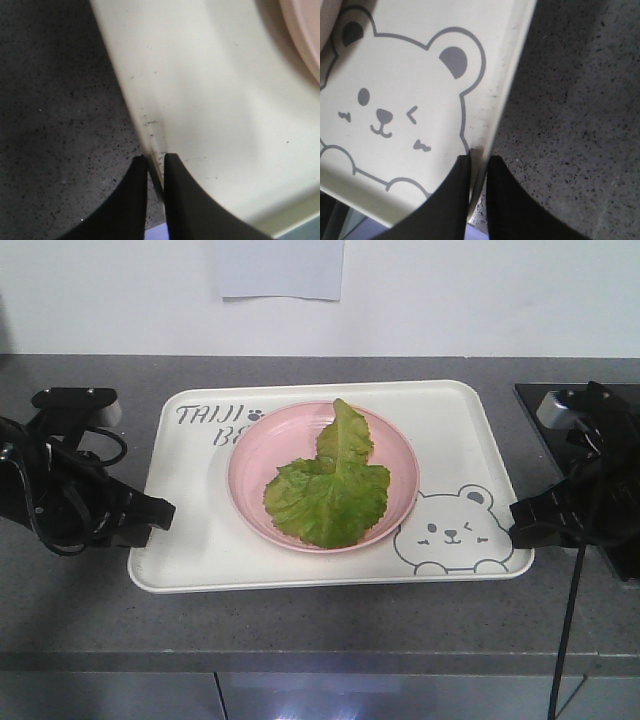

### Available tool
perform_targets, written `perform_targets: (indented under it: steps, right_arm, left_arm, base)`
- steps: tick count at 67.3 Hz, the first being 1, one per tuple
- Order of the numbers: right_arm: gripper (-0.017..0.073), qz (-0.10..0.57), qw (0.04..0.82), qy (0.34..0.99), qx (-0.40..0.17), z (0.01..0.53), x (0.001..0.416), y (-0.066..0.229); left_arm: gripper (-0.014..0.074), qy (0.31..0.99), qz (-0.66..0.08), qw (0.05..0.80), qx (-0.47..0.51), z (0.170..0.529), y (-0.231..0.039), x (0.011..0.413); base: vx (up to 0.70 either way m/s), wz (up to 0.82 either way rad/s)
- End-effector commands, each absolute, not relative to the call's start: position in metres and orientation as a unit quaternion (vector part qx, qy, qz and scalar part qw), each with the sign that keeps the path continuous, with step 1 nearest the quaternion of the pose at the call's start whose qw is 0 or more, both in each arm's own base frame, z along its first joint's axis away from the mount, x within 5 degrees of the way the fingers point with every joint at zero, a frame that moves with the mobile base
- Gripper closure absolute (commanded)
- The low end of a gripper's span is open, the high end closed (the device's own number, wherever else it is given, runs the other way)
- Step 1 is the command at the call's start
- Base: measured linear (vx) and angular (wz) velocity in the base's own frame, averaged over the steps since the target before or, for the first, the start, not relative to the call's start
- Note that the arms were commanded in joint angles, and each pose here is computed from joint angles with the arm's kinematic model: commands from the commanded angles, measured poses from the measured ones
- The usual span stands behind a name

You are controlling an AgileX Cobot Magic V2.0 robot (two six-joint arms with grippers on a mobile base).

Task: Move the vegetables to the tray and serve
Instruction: 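Hold the tray level with both grippers while the base drives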

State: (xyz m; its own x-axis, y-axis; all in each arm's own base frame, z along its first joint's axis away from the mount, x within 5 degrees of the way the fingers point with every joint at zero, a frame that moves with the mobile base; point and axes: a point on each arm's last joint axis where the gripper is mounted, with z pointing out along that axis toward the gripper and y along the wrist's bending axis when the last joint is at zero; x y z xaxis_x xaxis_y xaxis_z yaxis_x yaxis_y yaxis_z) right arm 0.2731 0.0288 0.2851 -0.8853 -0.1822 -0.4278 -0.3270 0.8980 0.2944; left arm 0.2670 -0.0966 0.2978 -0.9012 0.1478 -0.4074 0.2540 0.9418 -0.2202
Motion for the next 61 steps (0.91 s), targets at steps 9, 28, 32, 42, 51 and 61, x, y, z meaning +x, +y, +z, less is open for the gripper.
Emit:
perform_targets:
  steps: [9, 28, 32, 42, 51, 61]
  right_arm:
    - [0.0564, 0.209, 0.238, 0.938, -0.144, 0.3052, 0.27, 0.0353]
    - [0.0564, 0.209, 0.238, 0.938, -0.144, 0.3052, 0.27, 0.0353]
    - [0.0564, 0.209, 0.238, 0.938, -0.144, 0.3052, 0.27, 0.0353]
    - [0.0564, 0.209, 0.238, 0.938, -0.144, 0.3052, 0.27, 0.0353]
    - [0.0564, 0.209, 0.238, 0.938, -0.144, 0.3052, 0.27, 0.0353]
    - [0.0564, 0.209, 0.238, 0.938, -0.144, 0.3052, 0.27, 0.0353]
  left_arm:
    - [0.06, 0.947, -0.167, 0.253, 0.107, 0.3209, -0.1024, 0.2656]
    - [0.06, 0.947, -0.167, 0.253, 0.107, 0.3209, -0.1024, 0.2656]
    - [0.06, 0.947, -0.167, 0.253, 0.107, 0.3209, -0.1024, 0.2656]
    - [0.06, 0.947, -0.167, 0.253, 0.107, 0.3209, -0.1024, 0.2656]
    - [0.06, 0.947, -0.167, 0.253, 0.107, 0.3209, -0.1024, 0.2656]
    - [0.06, 0.947, -0.167, 0.253, 0.107, 0.3209, -0.1024, 0.2656]
  base:
    - [0.1, 0.02]
    - [0.09, 0.01]
    - [0.08, 0.01]
    - [0.07, 0.01]
    - [0.07, 0.01]
    - [0.06, 0.01]
